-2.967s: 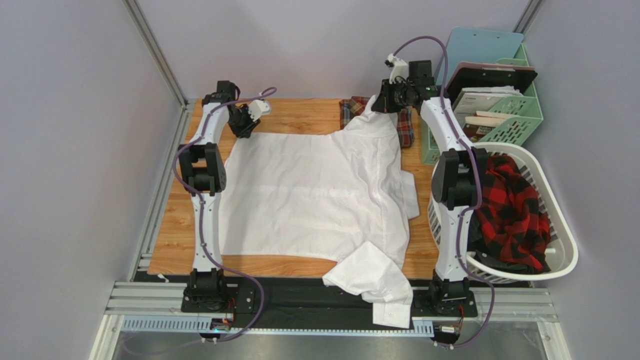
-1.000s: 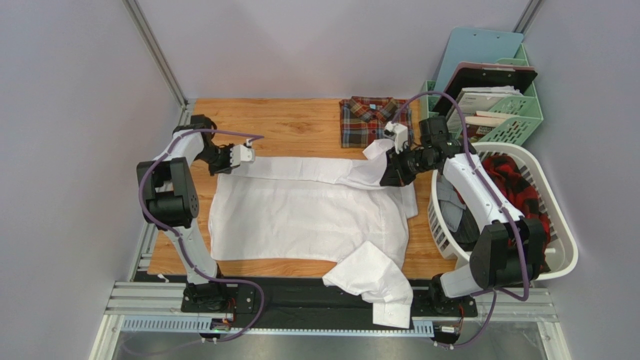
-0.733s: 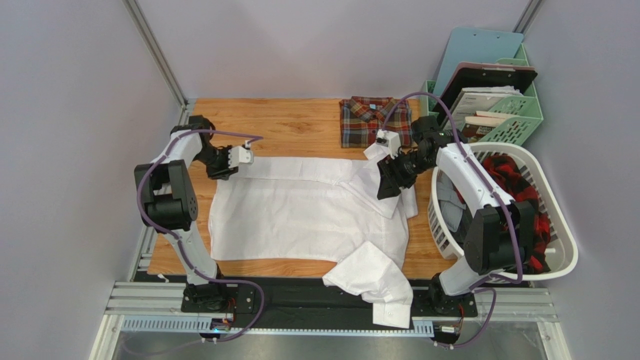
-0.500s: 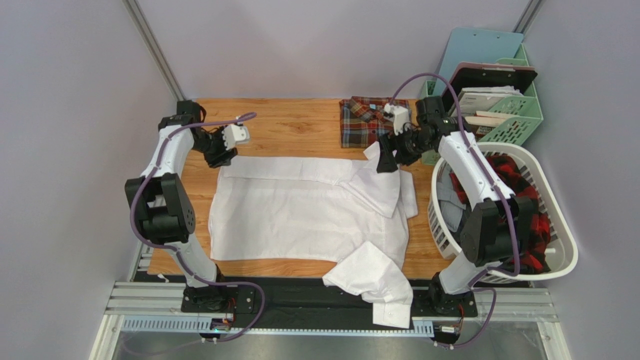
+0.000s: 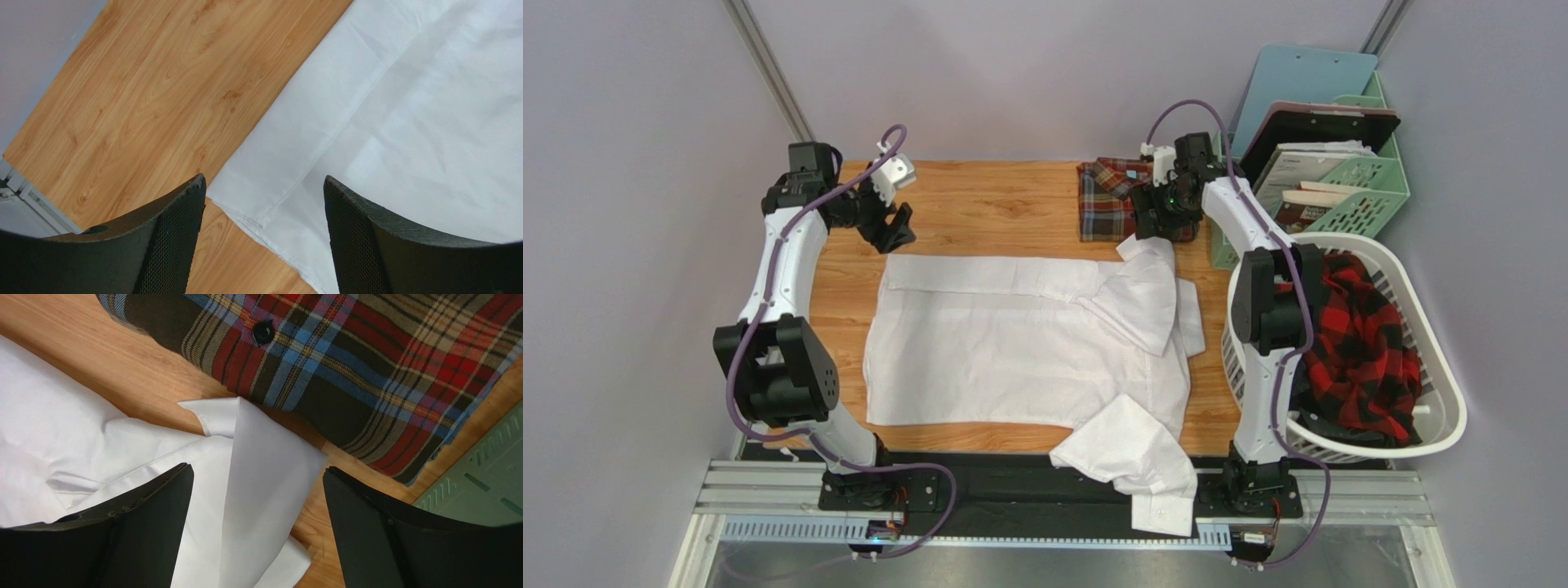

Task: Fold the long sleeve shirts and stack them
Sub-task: Fold the shirt

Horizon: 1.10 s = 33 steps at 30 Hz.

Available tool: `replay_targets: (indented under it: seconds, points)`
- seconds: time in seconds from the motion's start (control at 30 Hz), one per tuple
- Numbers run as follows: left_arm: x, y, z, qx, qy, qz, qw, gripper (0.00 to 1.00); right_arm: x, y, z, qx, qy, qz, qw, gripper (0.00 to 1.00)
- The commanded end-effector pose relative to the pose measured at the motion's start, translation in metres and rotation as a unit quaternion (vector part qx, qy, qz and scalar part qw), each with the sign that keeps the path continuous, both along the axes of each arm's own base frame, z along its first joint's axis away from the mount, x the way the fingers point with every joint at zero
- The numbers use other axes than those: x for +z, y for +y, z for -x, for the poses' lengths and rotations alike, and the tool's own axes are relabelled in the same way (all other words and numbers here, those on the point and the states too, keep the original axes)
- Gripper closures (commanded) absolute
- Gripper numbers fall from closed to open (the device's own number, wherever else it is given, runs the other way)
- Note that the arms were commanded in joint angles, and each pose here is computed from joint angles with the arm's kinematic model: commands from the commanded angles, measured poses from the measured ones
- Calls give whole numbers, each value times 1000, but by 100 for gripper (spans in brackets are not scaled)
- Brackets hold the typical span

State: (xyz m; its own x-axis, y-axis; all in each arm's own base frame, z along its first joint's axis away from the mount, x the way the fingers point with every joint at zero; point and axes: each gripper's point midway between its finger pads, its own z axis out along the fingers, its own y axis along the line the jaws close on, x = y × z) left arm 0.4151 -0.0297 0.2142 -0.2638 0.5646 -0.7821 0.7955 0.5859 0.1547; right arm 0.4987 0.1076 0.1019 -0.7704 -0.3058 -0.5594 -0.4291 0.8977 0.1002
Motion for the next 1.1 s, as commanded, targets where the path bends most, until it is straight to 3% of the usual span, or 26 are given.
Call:
replay_targets:
  seconds: [0.0, 0.1, 0.13, 0.17, 0.23, 0.27, 0.3, 0.4, 0.47, 0.57, 0.6, 0.67, 0.73, 0.8, 0.83, 0.9, 1.03, 1.07]
  points:
    - [21, -10, 11, 6, -16, 38, 999, 24, 5, 9, -25, 40, -47, 46, 997, 18]
    - [21, -4, 11, 22, -21, 27, 999, 22, -12, 5, -26, 54, -34, 70, 995, 32]
    - [22, 0, 9, 42, -18, 23, 999, 2, -16, 2, -23, 55, -23, 76, 995, 39]
    - [24, 3, 7, 55, -23, 20, 998, 1, -15, 1, -23, 56, -23, 81, 995, 55]
    - [46, 11, -2, 91, -63, 20, 994, 1, -16, 1, -16, 60, -7, 79, 995, 76]
    - [51, 13, -3, 103, -78, 22, 991, 1, -11, 6, -13, 65, -5, 66, 996, 93]
    - [82, 15, -8, 112, -138, 25, 984, 1, 5, 9, -11, 68, -15, 54, 996, 99]
    - [123, 12, -5, 131, -213, 56, 967, 1, 54, 36, 11, 92, -33, -31, 995, 100]
    - [132, 0, 4, 111, -214, 82, 967, 1, 87, 61, 29, 123, -43, -108, 986, 100]
    - [138, -21, 20, 64, -184, 117, 974, 1, 139, 88, 59, 154, -73, -200, 965, 100]
    - [126, -28, 30, 47, -144, 127, 980, 1, 162, 94, 71, 163, -92, -218, 958, 100]
    - [125, -49, 48, -7, -113, 168, 979, 1, 175, 108, 87, 176, -88, -267, 943, 100]
    - [109, -67, 62, -25, -77, 211, 974, 1, 190, 119, 104, 185, -94, -298, 932, 100]
    - [114, -94, 78, -65, -111, 212, 969, 1, 210, 131, 122, 218, -114, -324, 914, 100]
    - [92, -102, 84, -65, -104, 206, 971, 1, 214, 134, 129, 214, -103, -340, 910, 100]
    - [101, -137, 104, -117, -159, 201, 960, 1, 216, 140, 144, 233, -102, -356, 899, 100]
    - [68, -193, 141, -171, -154, 201, 952, 1, 217, 143, 160, 238, -91, -373, 892, 100]
    - [76, -200, 142, -173, -181, 209, 945, 1, 217, 143, 164, 233, -83, -378, 892, 100]
